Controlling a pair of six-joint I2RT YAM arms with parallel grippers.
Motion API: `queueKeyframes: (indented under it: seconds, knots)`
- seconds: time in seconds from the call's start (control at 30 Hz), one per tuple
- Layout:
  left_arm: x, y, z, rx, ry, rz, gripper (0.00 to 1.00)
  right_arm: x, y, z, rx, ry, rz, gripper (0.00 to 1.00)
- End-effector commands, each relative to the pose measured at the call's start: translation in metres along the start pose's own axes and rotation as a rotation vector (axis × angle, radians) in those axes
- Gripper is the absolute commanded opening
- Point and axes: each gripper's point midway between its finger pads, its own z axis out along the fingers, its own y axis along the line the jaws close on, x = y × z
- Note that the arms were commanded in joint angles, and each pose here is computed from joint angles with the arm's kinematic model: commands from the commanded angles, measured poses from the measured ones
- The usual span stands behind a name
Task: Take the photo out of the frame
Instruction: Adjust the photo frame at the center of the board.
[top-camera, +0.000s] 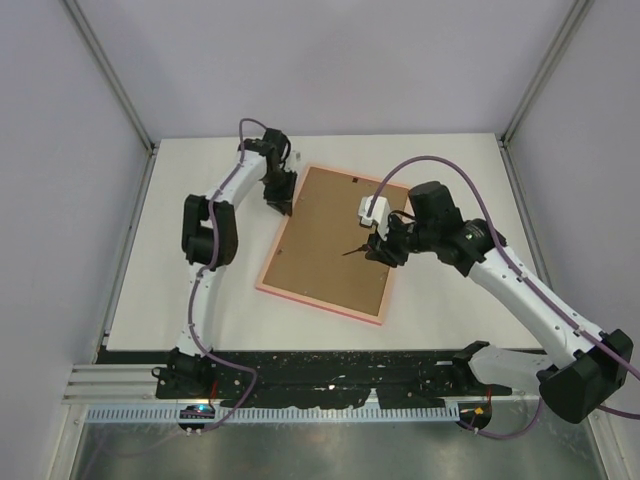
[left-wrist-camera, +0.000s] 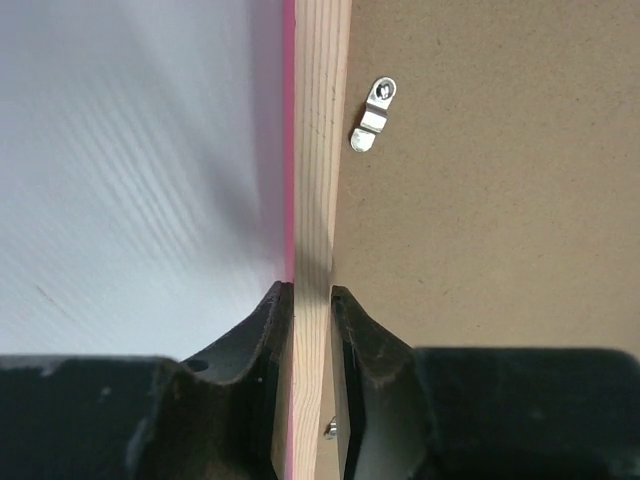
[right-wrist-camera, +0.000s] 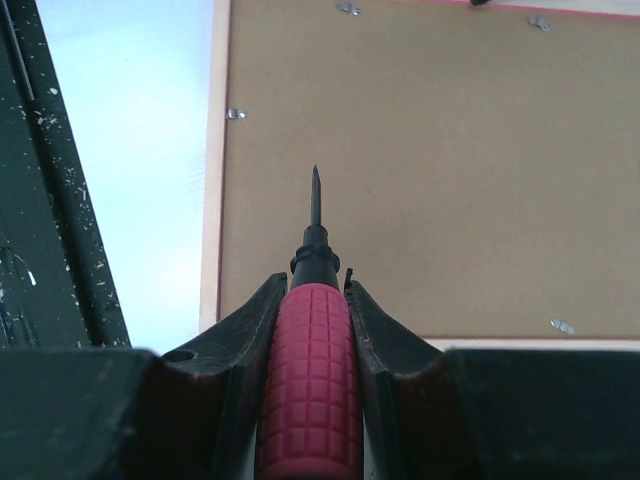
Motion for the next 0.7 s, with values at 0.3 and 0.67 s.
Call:
queueKeyframes:
  seconds: [0.3,0.67]
  knots:
    - [-0.018,-0.073,-0.014,-0.041,-0.065,0.337,0.28,-0.012,0.010,0.008,-0.064,-0.128,0.052,0.08]
    - [0.019,-0.054,-0.081,-0.164,-0.126,0.394,0.51,-0.017,0.002,-0.022,-0.015,-0.241,0.057,0.08]
